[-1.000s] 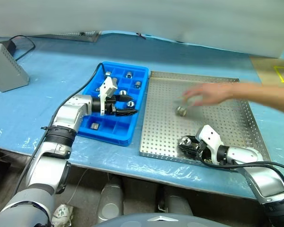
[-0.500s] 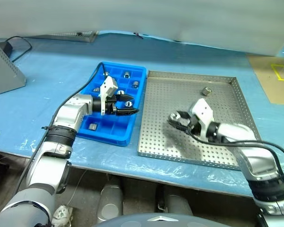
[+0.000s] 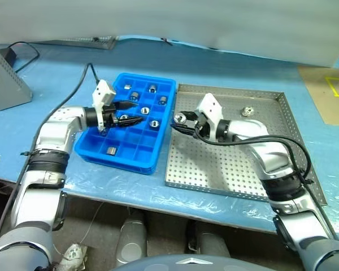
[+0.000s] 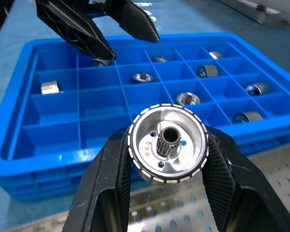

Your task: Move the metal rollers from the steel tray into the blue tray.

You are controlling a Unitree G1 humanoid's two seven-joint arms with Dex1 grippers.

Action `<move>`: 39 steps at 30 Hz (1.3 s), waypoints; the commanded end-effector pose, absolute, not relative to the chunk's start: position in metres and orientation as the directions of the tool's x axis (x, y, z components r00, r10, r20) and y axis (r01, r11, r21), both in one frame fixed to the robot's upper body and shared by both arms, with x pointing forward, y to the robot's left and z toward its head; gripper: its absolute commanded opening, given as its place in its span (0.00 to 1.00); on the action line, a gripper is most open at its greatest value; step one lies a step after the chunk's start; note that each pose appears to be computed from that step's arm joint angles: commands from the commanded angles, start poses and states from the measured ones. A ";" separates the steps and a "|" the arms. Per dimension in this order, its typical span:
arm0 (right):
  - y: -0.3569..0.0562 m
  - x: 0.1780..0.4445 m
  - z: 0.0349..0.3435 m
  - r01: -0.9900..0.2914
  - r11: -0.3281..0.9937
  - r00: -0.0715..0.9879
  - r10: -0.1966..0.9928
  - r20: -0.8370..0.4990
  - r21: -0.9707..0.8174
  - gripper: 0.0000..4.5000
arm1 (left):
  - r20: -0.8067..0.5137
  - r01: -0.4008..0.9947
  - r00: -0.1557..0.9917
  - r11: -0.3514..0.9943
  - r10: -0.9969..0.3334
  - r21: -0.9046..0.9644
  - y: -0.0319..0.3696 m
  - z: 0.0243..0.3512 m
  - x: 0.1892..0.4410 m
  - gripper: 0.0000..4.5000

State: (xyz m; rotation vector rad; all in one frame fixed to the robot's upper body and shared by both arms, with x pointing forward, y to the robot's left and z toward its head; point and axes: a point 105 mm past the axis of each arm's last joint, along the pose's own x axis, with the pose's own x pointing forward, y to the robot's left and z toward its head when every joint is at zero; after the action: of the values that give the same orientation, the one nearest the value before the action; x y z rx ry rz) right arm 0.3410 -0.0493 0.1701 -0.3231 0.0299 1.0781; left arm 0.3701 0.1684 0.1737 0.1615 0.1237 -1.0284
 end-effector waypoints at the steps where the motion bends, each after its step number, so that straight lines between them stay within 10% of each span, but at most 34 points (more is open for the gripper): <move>1: -0.032 0.344 0.180 -0.890 0.384 0.423 0.897 -0.131 -0.247 0.36 | -0.140 0.823 0.568 0.556 -0.811 0.115 0.186 0.189 0.365 0.89; 25: 0.029 0.372 0.128 -0.927 0.240 0.312 0.920 -0.237 -0.289 0.36 | -0.153 0.751 0.659 0.657 -0.736 0.069 0.202 0.178 0.325 0.89; 31: 0.029 0.374 0.126 -0.928 0.262 0.325 0.917 -0.232 -0.264 0.80 | -0.149 0.766 0.641 0.640 -0.753 0.062 0.195 0.177 0.330 0.89; 39: -0.009 0.387 0.161 -0.850 0.426 0.476 0.873 -0.106 -0.310 0.80 | -0.133 0.805 0.592 0.592 -0.795 0.048 0.177 0.176 0.339 0.89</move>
State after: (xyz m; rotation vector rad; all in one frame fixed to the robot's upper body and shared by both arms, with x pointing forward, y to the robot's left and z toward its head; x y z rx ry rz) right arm 0.3804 0.0023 0.1303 -0.3673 0.0275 1.1448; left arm 0.3373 0.1805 0.1661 0.0821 0.1398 -0.9151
